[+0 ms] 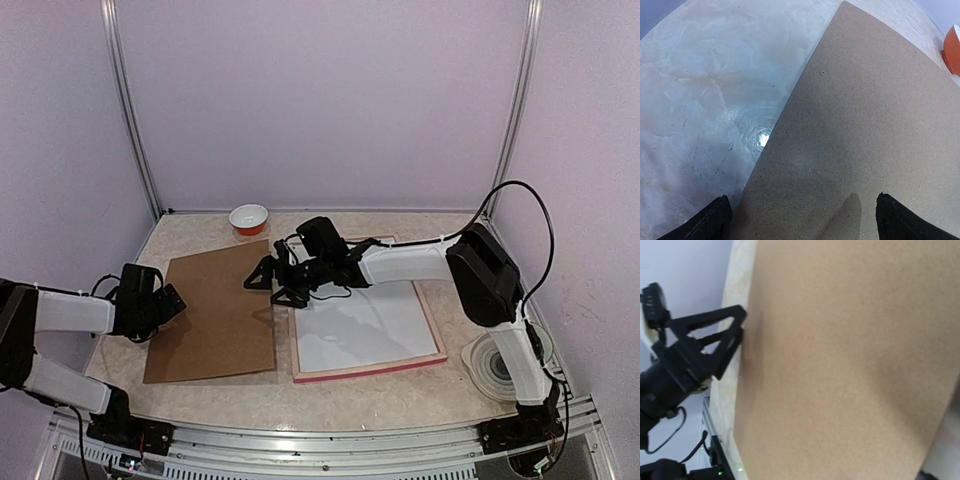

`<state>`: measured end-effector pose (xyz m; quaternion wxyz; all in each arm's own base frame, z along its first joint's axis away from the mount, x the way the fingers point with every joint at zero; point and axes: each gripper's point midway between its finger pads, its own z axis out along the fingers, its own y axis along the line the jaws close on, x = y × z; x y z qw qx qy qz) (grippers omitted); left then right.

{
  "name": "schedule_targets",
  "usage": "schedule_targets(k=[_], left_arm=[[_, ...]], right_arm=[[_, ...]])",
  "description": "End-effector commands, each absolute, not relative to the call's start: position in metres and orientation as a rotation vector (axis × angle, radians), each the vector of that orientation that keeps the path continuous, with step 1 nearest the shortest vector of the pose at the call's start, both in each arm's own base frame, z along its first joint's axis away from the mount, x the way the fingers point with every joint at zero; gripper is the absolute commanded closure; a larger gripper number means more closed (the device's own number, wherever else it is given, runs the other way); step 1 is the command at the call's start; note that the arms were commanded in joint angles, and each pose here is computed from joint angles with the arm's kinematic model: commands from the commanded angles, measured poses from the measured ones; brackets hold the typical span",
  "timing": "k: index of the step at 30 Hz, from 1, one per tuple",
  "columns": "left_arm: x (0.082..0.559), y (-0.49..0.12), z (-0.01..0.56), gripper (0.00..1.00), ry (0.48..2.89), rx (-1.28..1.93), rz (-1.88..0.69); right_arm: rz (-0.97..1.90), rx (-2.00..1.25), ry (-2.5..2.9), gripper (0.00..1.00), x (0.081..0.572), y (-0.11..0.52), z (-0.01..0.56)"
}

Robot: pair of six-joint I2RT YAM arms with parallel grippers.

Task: Put the photo into the frame
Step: Move the backboard to the frame body.

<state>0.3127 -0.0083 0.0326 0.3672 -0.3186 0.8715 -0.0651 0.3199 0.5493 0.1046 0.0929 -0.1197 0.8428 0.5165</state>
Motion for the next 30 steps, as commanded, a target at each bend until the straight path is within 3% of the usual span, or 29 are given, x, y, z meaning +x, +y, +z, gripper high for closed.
schedule_targets(k=[1, 22, 30], left_arm=[[0.316, -0.043, 0.042, 0.01, 2.244, -0.765, -0.349], [0.324, -0.117, 0.041, 0.01, 2.291, -0.621, -0.444], [0.317, -0.122, 0.030, 0.01, 2.324, -0.623, -0.431]], right_arm=[[1.674, -0.472, 2.328, 0.01, 0.306, 0.555, 0.162], [1.601, -0.344, 2.363, 0.01, 0.317, 0.490, 0.146], [1.498, -0.263, 2.465, 0.01, 0.330, 0.469, 0.114]])
